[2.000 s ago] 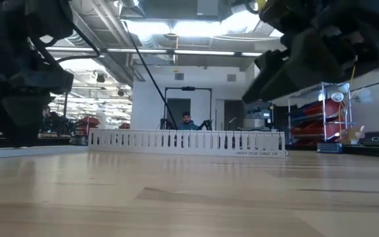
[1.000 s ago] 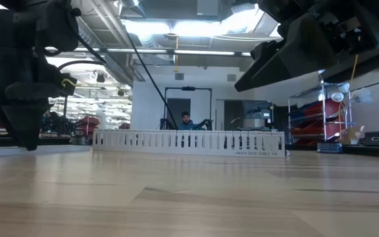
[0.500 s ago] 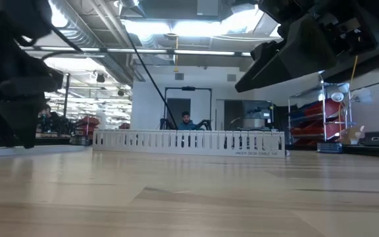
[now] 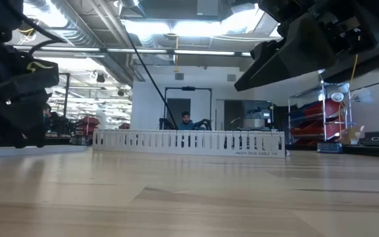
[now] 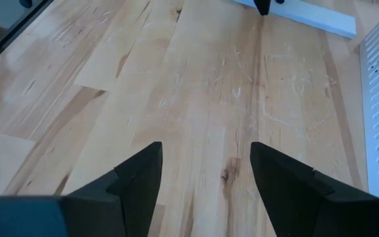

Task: Ziptie cables
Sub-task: Close the white cable duct

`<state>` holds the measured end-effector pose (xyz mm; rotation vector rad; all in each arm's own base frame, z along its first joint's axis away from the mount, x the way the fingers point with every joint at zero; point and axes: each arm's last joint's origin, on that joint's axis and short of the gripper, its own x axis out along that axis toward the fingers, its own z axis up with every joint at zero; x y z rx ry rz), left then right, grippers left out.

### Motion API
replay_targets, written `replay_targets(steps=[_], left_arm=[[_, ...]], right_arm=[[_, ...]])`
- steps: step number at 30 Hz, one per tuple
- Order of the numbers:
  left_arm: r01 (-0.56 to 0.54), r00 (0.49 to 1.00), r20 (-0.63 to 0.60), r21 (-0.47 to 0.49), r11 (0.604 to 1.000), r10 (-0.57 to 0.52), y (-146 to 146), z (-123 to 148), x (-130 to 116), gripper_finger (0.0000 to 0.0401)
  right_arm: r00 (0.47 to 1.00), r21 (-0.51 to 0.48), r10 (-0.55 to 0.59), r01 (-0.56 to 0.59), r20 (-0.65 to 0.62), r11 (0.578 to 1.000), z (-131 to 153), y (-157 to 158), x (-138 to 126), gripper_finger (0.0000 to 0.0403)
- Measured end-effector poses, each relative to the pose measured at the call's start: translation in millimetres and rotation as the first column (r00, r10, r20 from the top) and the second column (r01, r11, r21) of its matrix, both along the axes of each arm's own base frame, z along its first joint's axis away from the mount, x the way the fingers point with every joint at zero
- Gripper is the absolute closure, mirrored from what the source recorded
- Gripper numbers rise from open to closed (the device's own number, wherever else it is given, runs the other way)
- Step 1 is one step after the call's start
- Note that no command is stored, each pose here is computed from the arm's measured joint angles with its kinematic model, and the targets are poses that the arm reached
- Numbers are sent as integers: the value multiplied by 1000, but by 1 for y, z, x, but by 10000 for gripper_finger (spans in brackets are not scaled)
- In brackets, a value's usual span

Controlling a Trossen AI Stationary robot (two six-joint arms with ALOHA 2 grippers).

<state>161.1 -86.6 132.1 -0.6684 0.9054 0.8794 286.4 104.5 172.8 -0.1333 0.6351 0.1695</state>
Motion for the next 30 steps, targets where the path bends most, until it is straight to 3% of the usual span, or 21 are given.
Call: replay_targets(steps=[6,19,27,30], left_arm=[[15,998,-60,54,998,-11,-8,-4,7,117],[17,998,-66,104,994,-10,-11,-10,12,117],[27,975,-222,172,985,12,-11,15,10,117],[-2,978,-206,173,985,38,-10,12,8,117]], right_arm=[[1000,2,0,0,8,1000,1,0,0,185],[1000,2,0,0,8,1000,1,0,0,185],[1000,2,0,0,8,1000,1,0,0,185],[1000,-1,1,-1,6,1000,0,0,0,185]])
